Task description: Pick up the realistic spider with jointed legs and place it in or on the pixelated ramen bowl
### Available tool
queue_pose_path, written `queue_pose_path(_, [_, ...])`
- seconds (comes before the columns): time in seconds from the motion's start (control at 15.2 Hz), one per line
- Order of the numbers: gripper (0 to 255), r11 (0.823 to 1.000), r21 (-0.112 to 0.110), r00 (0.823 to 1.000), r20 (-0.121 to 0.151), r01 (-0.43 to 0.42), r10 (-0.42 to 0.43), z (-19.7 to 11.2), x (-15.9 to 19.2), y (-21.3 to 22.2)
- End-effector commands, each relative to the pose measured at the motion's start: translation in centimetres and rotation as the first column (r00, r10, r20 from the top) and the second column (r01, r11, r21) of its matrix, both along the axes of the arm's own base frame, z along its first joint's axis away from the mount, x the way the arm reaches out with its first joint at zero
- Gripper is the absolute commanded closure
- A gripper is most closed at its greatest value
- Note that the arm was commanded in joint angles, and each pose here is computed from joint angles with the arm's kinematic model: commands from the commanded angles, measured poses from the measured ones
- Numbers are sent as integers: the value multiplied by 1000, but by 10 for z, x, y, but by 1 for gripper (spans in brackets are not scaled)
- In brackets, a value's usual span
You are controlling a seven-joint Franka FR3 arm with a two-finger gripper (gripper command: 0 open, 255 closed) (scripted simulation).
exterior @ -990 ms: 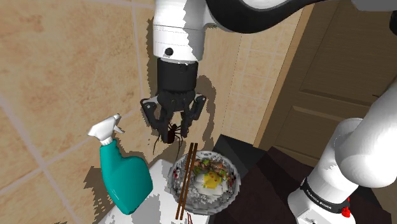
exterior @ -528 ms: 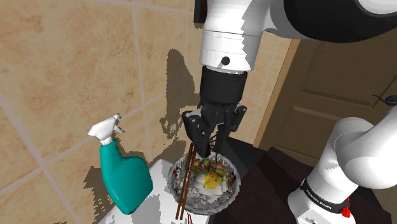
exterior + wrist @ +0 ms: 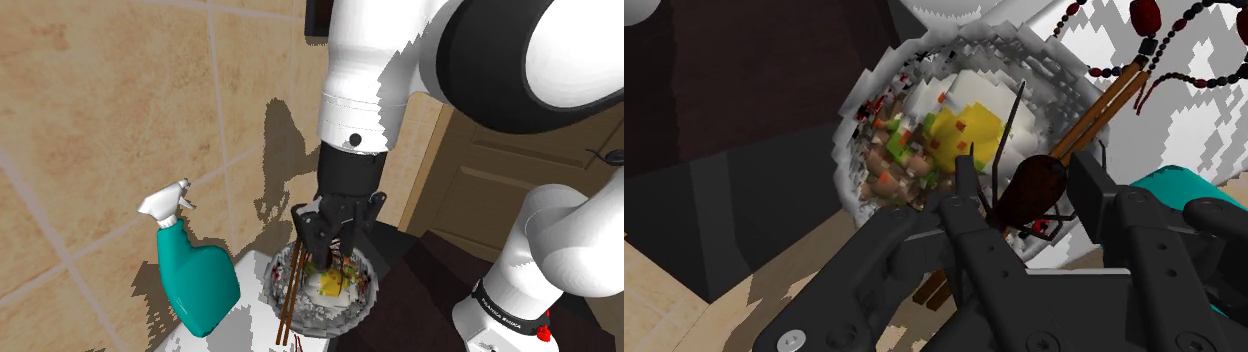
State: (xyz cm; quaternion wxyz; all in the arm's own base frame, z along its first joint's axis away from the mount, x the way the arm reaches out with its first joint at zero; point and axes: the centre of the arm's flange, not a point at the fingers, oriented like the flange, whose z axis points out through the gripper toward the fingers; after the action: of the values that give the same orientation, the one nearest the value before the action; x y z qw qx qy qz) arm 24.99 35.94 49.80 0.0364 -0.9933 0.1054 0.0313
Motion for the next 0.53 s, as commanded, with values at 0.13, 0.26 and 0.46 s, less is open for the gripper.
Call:
queue_pose_path(0.13, [255,1000,0,1000,1,0,0,-22,0,1])
queue_pose_path(0.26, [255,1000,0,1000,1,0,0,-32,0,1])
queue_pose_path(0.46, [255,1000,0,1000,1,0,0,-41,0,1])
